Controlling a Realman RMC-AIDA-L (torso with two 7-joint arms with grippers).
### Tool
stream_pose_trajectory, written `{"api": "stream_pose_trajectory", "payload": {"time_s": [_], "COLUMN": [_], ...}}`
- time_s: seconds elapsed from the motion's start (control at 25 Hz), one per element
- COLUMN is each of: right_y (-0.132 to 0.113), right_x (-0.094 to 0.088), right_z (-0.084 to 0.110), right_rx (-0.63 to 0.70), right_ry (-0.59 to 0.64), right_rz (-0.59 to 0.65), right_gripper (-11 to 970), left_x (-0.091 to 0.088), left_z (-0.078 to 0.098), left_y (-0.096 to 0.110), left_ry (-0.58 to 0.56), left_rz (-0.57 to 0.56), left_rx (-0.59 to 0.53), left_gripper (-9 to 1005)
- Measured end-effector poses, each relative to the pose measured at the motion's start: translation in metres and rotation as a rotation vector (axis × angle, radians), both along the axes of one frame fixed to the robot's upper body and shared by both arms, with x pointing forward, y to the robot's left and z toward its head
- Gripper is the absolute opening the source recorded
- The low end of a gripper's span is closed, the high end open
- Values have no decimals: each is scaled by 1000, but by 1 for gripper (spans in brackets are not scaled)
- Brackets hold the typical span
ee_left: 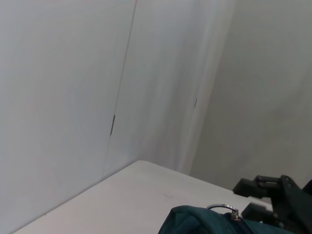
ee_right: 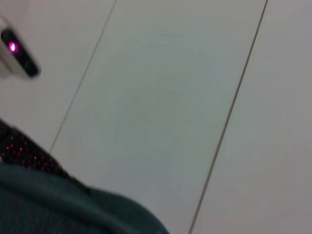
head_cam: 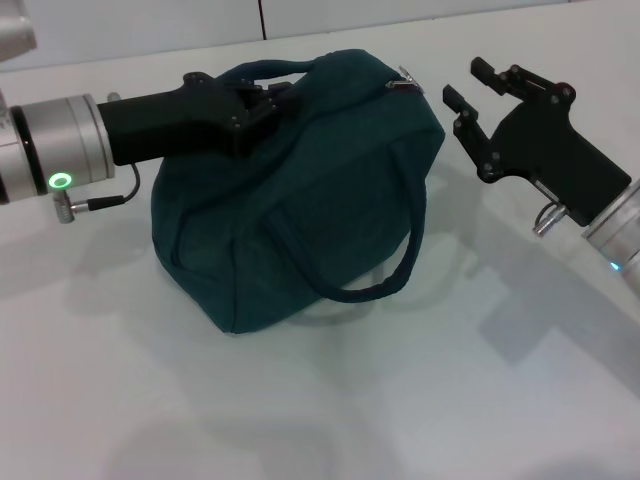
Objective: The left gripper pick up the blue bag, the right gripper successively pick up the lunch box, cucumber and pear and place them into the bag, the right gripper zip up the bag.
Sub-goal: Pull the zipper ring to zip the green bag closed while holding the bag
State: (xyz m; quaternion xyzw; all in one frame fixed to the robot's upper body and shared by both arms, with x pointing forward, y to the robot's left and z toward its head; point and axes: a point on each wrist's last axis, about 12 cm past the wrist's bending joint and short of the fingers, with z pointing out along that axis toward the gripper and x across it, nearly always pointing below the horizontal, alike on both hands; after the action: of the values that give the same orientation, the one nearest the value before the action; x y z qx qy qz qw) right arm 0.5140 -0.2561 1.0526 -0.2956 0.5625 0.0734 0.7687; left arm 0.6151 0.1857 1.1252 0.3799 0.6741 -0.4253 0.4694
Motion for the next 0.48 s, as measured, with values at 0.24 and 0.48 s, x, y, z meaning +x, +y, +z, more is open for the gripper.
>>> {"api": "stream_pose_trajectory", "payload": {"time_s": [0.24,0.48], "right_y": [1,8], "right_x": [5,10], "right_z": [-5,-2], "right_rx": [-99,-113], "right_ry": [-3,-15], "right_rz": [-37,-23], "right_gripper": [298,344], "left_x": [0,-1], "left_z": [0,-2], "left_y": [-3,-3], "left_ry": [-11,-26], "left_rz": [-7,-8], "left_rx": [4,5], "left_gripper": [85,67]}}
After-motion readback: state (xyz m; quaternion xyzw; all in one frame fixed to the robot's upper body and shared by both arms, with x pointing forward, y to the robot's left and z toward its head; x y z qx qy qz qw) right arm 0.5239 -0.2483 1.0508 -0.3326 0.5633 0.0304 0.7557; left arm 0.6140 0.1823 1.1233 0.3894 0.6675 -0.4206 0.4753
